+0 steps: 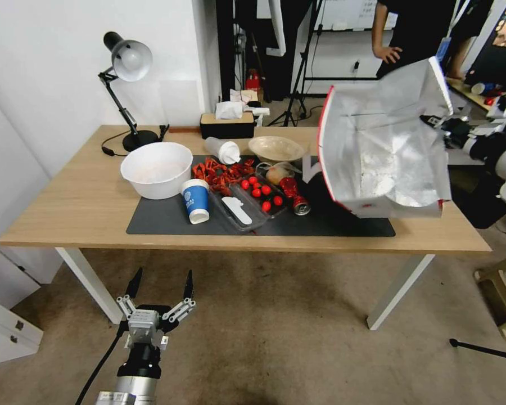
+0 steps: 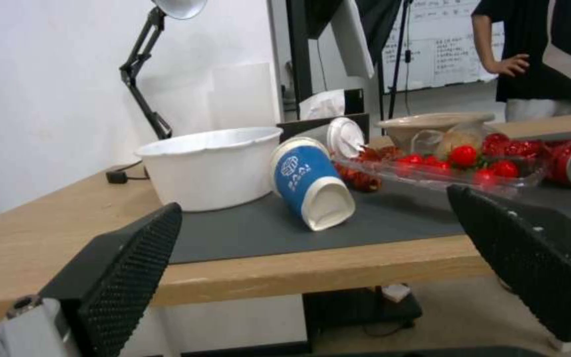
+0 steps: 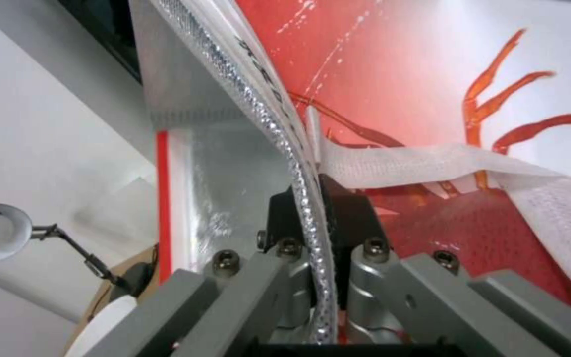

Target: Pick up the food delivery bag from the floor and place it on the table.

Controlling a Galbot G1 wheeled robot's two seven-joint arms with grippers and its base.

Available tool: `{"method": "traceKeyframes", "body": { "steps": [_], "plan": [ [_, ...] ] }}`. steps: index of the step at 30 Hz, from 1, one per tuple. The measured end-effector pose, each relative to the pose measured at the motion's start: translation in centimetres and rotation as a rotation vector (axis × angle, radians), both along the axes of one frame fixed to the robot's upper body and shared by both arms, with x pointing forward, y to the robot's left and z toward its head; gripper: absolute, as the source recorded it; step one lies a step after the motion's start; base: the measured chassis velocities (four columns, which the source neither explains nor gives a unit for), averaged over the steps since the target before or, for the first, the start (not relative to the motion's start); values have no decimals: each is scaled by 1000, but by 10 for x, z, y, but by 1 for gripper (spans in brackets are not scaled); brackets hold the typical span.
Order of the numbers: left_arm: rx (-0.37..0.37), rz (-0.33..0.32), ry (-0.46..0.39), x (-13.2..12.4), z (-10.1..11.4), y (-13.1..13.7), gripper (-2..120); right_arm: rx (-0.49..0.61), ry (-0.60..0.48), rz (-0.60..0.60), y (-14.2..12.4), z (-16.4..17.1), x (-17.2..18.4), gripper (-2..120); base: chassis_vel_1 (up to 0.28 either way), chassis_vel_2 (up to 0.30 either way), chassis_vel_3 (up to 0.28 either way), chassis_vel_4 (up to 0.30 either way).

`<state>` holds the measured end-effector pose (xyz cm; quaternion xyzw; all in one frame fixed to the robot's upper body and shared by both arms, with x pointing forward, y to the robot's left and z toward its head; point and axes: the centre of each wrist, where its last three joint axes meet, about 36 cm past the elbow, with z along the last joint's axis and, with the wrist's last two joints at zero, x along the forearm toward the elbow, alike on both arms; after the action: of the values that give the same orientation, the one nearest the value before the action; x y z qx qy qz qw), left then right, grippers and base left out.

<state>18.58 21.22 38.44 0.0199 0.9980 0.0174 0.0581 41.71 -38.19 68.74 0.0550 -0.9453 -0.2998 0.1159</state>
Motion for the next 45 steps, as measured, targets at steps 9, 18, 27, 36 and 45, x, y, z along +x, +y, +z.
{"method": "traceKeyframes", "body": {
  "steps": [9, 18, 27, 36, 45],
  "plan": [
    [5, 5, 4, 0, -2, 0, 100, 54, -77, 45, 10, 8, 4, 0, 0, 0, 0, 0],
    [10, 9, 7, 1, -5, 1, 100, 88, -133, 45, 11, 25, 11, 0, 0, 0, 0, 0],
    [12, 17, 11, 2, -7, 1, 100, 77, -73, 22, 7, 3, 17, 0, 0, 0, 0, 0],
    [14, 19, 17, 1, -9, 0, 100, 59, -21, 0, 0, -16, 13, 0, 0, 0, 0, 0],
    [16, 21, 17, -1, -9, -1, 100, 37, -8, -11, -7, -17, 8, 0, 0, 0, 0, 0]
  ]
}}
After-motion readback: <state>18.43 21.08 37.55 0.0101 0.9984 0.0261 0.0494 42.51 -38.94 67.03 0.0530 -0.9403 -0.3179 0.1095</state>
